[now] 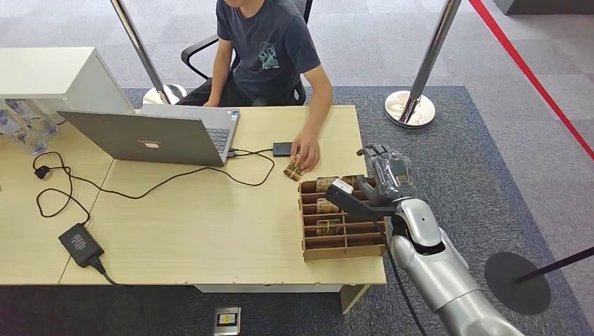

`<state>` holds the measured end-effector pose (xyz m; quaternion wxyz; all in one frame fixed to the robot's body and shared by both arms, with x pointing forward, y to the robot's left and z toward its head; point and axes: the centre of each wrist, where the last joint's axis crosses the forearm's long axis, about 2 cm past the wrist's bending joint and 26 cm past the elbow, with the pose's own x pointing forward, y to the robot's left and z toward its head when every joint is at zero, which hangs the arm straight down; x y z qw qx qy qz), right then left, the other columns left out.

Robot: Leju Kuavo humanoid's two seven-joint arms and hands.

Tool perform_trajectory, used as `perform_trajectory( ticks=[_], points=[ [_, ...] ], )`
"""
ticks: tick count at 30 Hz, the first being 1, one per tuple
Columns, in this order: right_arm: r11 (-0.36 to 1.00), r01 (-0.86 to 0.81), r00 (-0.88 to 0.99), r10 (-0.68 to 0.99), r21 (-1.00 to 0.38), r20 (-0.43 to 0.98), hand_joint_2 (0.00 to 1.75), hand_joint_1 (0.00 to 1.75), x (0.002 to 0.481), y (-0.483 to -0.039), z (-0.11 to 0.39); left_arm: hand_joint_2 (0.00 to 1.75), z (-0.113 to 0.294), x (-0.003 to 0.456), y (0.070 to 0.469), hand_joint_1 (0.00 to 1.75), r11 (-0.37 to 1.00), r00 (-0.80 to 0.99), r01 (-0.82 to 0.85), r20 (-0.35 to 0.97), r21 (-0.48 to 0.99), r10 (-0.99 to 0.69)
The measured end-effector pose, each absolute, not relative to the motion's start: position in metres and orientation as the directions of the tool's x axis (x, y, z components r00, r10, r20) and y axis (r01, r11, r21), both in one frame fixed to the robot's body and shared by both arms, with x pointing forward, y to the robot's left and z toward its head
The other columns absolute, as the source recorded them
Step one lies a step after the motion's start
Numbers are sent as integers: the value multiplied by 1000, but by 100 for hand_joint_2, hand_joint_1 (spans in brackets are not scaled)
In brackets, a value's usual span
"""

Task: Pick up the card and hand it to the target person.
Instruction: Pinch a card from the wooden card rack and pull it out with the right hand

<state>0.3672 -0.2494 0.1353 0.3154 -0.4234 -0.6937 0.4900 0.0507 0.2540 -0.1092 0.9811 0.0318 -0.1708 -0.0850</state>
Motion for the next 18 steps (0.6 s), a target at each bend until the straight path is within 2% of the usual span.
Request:
perform_trajectory(
  ticks=[8,18],
  points=[
    [156,258,-436,899,-953,29,175,68,363,-252,127,0,-109,51,254,0,983,927,160,329,87,-180],
    [153,243,-431,902,-958,35,175,76,360,-250,121,0,-109,51,254,0,984,927,160,329,85,-179]
  ],
)
